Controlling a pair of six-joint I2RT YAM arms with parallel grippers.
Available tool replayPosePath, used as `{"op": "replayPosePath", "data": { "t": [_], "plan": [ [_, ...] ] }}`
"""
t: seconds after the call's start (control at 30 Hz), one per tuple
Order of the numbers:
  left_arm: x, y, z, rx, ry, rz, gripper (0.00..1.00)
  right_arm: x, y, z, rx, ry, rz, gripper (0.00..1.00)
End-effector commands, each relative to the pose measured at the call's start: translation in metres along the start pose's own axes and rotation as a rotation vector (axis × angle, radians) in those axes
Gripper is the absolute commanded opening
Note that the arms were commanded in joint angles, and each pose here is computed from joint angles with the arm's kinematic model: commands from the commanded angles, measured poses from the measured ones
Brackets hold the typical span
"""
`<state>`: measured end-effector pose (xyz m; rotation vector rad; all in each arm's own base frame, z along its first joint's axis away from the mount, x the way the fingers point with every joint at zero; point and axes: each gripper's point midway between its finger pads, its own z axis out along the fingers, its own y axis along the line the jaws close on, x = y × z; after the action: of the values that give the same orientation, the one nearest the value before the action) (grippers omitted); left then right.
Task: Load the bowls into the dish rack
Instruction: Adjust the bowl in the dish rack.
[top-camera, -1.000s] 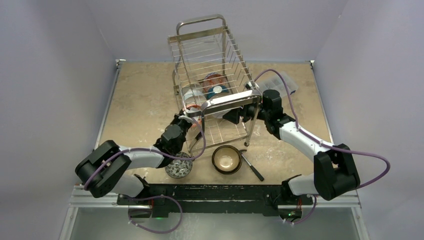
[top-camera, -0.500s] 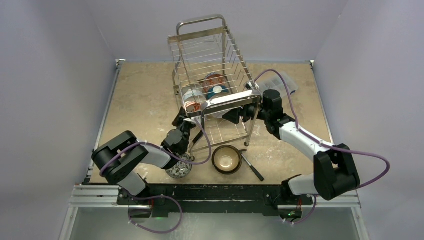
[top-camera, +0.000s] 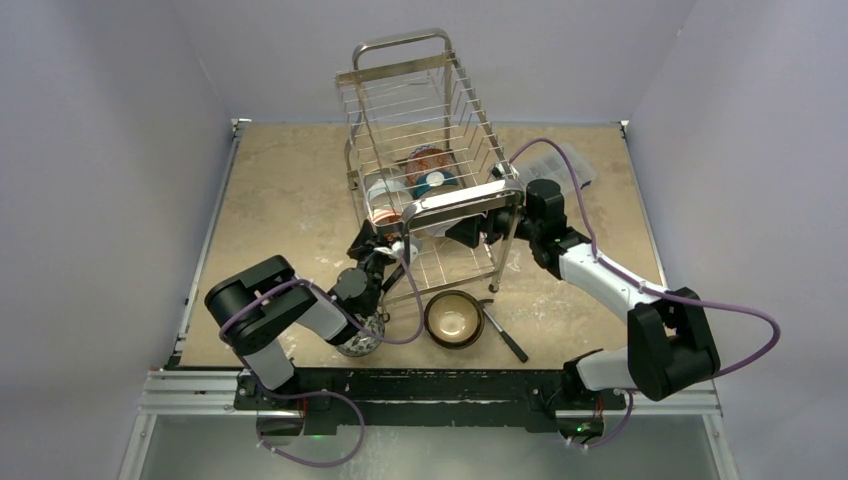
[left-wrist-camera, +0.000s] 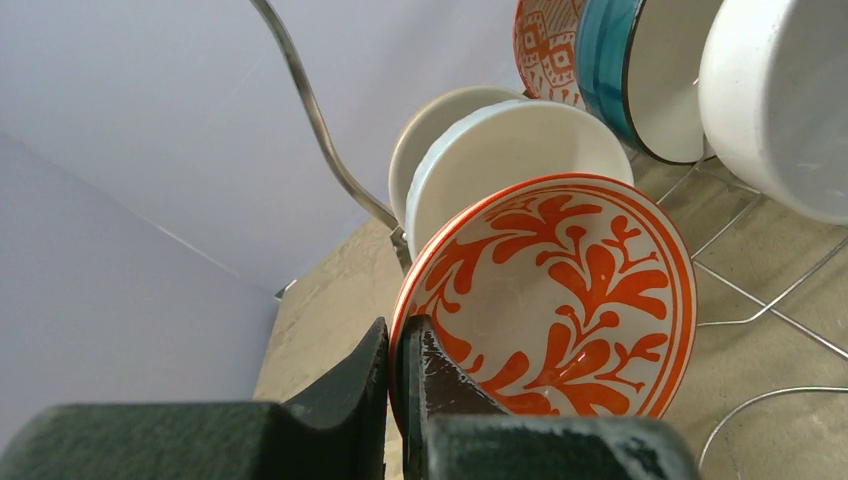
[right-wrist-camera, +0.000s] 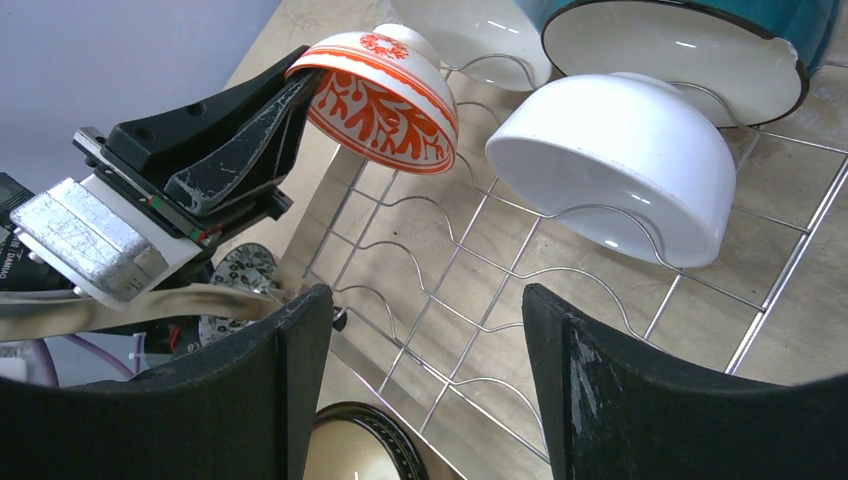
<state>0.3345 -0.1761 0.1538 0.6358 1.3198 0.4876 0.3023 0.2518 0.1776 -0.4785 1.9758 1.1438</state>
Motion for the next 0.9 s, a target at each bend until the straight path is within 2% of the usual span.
{"op": "replayPosePath", "data": {
  "t": [0.0, 0.67, 0.87],
  "plan": [
    [-0.019, 0.013, 0.009, -0.085, -0.037, 0.043, 0.00, -0.001, 0.013, -0.001, -0.051, 0.004, -0.018, 0.72],
    [-0.038, 0.014, 0.029, -0.114, -0.049, 0.138, 0.00, 0.003, 0.012, -0.001, -0.052, 0.013, -0.012, 0.72],
    [-0.034, -0.004, 0.032, -0.066, -0.035, 0.219, 0.00, 0.004, 0.012, 0.000, -0.054, 0.014, -0.012, 0.72]
  ]
}}
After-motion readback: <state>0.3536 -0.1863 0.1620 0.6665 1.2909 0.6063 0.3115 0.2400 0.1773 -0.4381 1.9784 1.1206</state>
